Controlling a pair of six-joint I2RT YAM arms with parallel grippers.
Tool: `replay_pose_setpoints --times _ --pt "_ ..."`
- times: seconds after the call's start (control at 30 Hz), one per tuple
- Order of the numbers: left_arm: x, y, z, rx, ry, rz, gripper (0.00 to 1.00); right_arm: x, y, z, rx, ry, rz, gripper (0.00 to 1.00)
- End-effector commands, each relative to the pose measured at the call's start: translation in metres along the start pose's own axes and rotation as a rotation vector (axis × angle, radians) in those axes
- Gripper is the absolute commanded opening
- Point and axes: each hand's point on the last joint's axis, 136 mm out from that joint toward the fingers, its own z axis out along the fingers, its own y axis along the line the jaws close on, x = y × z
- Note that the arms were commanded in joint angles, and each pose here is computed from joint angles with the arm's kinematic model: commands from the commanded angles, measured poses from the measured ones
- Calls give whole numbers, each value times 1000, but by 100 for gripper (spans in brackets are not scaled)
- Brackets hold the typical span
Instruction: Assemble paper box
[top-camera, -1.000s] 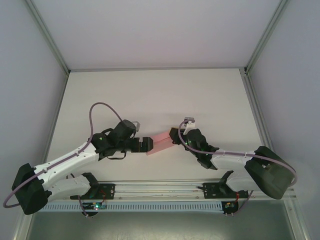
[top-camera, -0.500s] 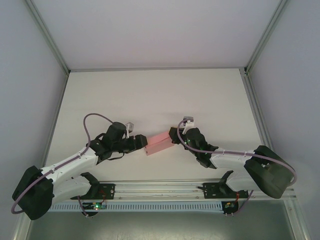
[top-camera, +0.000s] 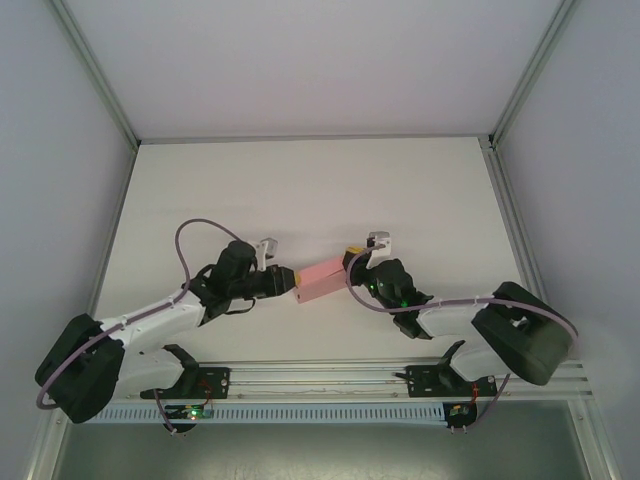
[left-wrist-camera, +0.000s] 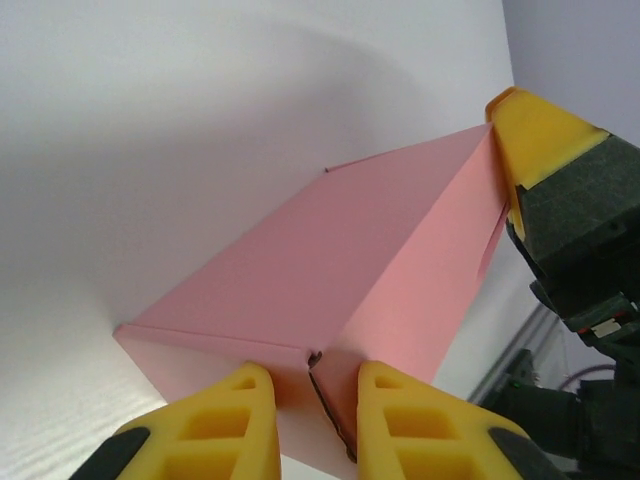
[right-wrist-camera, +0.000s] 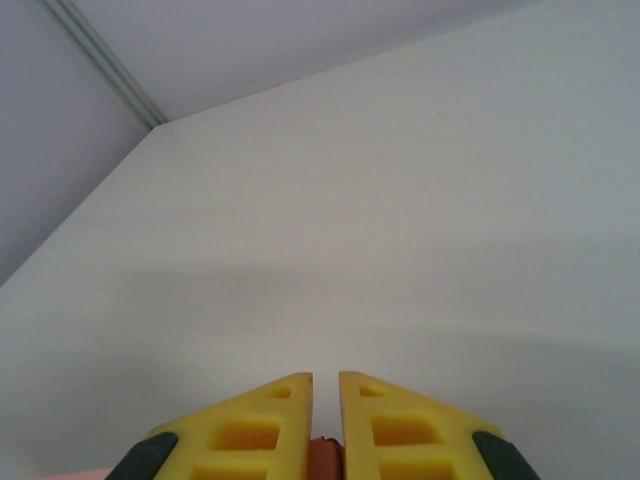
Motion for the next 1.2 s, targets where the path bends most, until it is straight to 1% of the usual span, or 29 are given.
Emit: replay_pose_setpoints --times 0.0,0.1,0.2,0.3,0.43,0.47,0.5,0.57,0.6,0.63,0.67,0.7,0.73,0.77,0.8,0.83,0.87,0.9,0.93,1.0,1.03,1.07,1.1,1.13,1.17 --pt "87 95 0 -373 301 13 0 123 -23 -29 -13 419 -201 3" --pt "85 97 -1 -386 287 39 0 122 -32 -32 32 377 -298 0" --pt "84 97 -5 -397 288 55 0 131 -43 -34 72 387 -402 0" --pt "81 97 -7 -408 280 65 0 133 -45 -33 65 367 -427 0" --pt "80 93 -4 -396 291 55 0 131 -41 -31 44 342 -415 0" --pt "79 90 -4 -389 288 54 3 126 -37 -30 36 329 -409 0" --pt "76 87 -4 -381 282 56 9 123 -33 -29 26 326 -403 0" --pt "64 75 -4 -362 252 74 27 111 -21 -23 12 322 -377 0" --pt "57 66 -4 -345 237 86 30 106 -16 -20 17 335 -368 5" --pt "49 57 -4 -330 224 105 35 99 -11 -17 24 349 -368 10" --pt "40 49 -4 -323 207 117 40 94 -9 -17 36 360 -370 12" --pt "32 43 -4 -322 191 134 41 80 -1 -12 41 336 -353 16" --pt "22 34 -4 -317 173 157 47 68 1 -9 62 321 -324 19" --pt "13 29 -4 -319 155 171 58 58 5 -6 60 301 -297 21" --pt "4 23 -3 -320 142 187 70 49 12 -4 39 281 -286 30" --pt "-3 15 -1 -313 139 205 82 39 16 -3 46 261 -277 34" --pt "-10 10 -1 -319 135 210 83 31 19 -2 49 245 -270 34" --pt "-15 4 -1 -320 132 222 88 22 21 -2 51 227 -264 35" --pt "-21 0 -2 -323 125 228 100 11 22 -3 57 205 -258 41" --pt "-32 -11 -8 -323 101 252 100 -13 23 -5 59 160 -241 56" --pt "-38 -15 -13 -338 85 264 100 -26 22 -5 57 134 -231 62" --pt "-45 -17 -21 -367 63 275 100 -36 23 -6 34 117 -230 73" --pt "-52 -20 -30 -399 43 293 100 -49 24 -8 15 95 -230 86" --pt "-58 -20 -39 -435 22 302 100 -60 24 -9 -2 76 -240 96" --pt "-65 -20 -50 -481 -6 306 100 -66 31 -10 -68 73 -269 98"
